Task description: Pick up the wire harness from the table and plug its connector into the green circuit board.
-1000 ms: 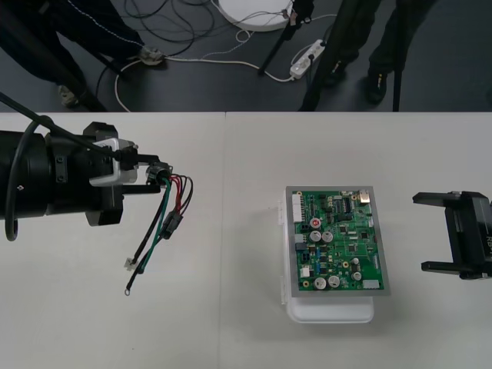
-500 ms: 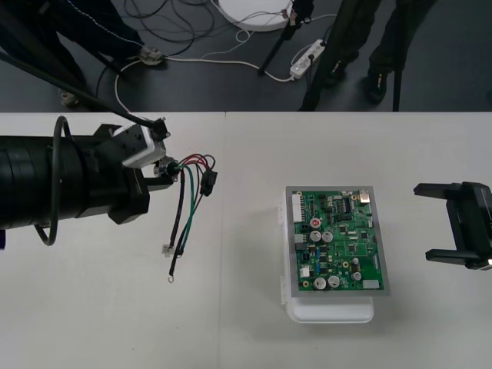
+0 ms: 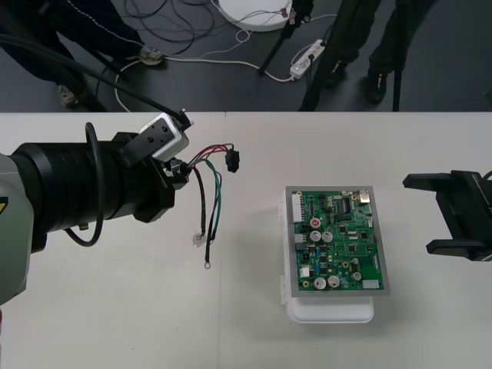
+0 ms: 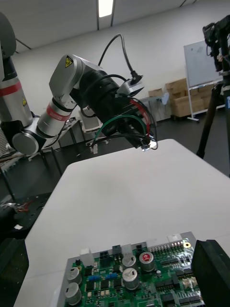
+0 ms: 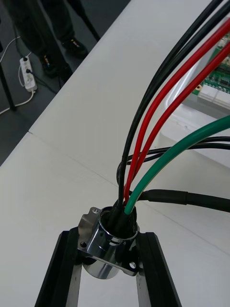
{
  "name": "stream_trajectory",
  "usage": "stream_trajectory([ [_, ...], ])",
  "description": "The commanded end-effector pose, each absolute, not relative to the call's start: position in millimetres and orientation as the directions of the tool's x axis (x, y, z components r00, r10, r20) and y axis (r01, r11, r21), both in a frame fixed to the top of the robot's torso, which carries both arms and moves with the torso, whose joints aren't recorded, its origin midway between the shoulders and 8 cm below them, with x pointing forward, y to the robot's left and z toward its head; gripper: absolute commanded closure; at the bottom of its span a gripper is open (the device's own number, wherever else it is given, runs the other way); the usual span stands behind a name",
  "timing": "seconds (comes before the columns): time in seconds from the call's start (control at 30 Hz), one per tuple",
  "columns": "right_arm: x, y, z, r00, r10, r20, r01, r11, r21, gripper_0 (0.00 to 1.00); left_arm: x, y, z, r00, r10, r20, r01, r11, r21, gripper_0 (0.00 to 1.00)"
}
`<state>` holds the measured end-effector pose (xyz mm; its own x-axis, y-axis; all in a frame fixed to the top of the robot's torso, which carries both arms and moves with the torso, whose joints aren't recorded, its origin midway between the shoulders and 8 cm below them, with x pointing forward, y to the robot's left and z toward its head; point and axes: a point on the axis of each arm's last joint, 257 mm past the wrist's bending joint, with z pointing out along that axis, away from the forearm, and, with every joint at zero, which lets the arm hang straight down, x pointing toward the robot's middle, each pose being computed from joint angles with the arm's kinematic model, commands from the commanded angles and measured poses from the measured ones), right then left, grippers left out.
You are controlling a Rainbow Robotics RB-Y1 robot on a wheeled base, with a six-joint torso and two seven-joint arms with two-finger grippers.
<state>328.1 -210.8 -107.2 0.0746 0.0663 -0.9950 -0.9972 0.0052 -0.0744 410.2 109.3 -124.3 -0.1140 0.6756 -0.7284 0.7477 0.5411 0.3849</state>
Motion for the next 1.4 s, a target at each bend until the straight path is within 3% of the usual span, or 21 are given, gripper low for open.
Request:
stream_trajectory([
  [0.03,325.4,-211.2,-72.3,0.04,0.05,-0.998,-0.998,-0.042,-0.042,0.0,415.8,81.2,-93.8,-0.069,0.641,-0.765,0.715,0.566,0.41,1.0],
  [0.47,304.8,-198.0,-40.5,-0.035,0.0,-0.999,-0.999,0.014,0.035,0.0,435.3,76.1,-79.3,-0.142,0.592,-0.793,0.627,0.674,0.391,1.0],
  [1.4,293.6,-124.4,10.0,-0.182,0.172,-0.968,-0.962,0.174,0.211,0.0,470.3,56.6,-67.1,-0.171,0.499,-0.849,0.625,0.721,0.298,1.0],
])
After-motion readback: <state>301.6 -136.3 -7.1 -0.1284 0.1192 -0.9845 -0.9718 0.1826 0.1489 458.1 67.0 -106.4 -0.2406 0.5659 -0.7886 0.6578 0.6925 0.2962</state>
